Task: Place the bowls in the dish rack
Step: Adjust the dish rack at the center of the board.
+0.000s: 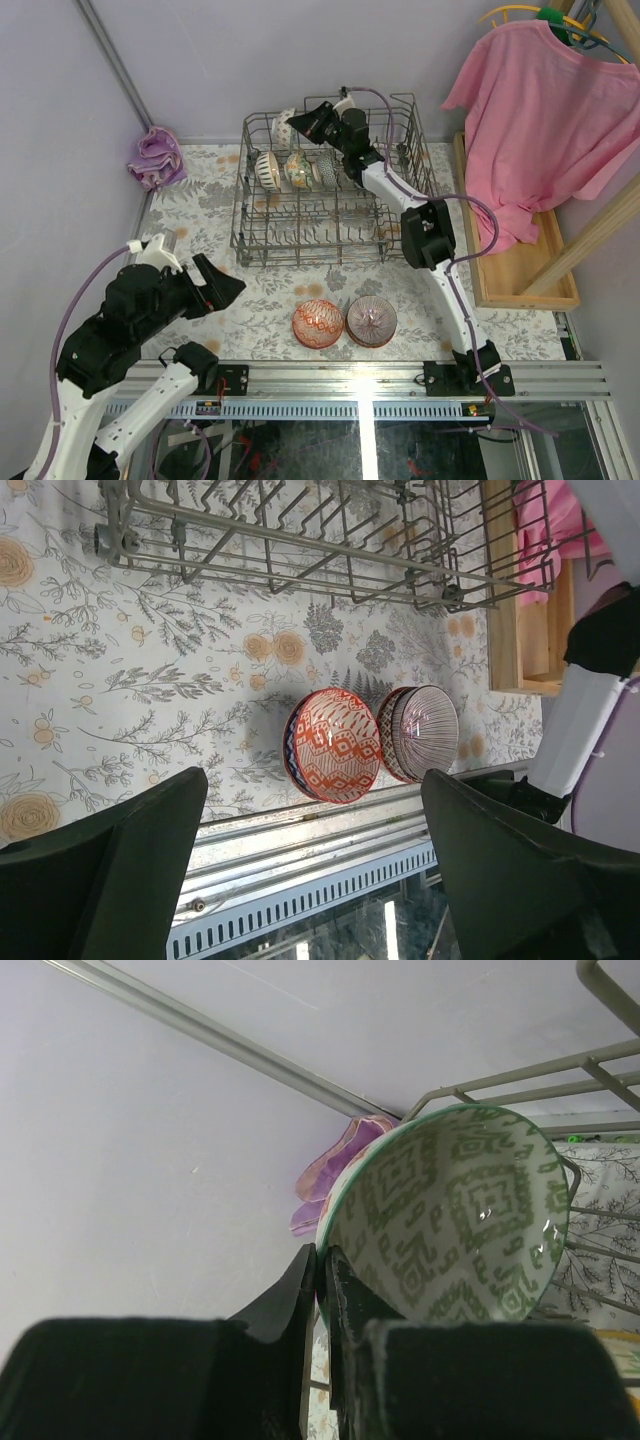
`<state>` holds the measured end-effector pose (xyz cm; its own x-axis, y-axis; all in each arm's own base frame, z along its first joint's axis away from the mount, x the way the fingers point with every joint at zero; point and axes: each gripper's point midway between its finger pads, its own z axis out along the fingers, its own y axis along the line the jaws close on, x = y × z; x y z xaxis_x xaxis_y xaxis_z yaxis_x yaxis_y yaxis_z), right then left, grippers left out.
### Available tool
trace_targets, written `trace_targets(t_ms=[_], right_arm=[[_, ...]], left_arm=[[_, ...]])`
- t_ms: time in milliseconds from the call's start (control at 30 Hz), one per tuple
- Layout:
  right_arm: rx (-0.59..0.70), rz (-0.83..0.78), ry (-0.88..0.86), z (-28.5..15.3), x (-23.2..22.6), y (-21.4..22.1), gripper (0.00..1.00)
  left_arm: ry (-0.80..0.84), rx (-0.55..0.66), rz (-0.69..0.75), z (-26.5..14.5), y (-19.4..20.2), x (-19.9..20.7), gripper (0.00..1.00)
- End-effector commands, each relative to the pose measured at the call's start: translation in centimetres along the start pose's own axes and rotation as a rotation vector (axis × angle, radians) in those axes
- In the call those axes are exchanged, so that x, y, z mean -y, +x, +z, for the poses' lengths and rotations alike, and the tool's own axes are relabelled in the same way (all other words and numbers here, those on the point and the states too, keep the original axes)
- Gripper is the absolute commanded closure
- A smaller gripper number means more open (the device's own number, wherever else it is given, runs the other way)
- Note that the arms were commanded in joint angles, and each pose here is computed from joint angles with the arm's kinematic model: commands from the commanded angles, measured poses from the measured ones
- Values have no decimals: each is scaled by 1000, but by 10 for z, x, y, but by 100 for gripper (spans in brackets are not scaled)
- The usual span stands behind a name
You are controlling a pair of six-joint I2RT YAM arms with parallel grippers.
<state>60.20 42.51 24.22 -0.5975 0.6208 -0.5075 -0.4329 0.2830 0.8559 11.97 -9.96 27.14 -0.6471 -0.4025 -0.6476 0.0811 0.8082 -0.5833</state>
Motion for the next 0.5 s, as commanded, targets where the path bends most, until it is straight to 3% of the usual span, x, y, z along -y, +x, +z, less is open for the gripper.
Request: trace_targets(t_ms=[0, 300, 467], right_arm=[[132, -149, -257, -33, -153, -72, 100], [39, -254, -248, -102, -230, -85, 100], [-77, -259, -149, -154, -241, -71, 100]], left_arm=[[-5, -17, -16, 15, -4, 5, 12], [-21, -64, -92, 62, -8, 16, 12], [-57, -54, -157, 85, -24, 26, 11]])
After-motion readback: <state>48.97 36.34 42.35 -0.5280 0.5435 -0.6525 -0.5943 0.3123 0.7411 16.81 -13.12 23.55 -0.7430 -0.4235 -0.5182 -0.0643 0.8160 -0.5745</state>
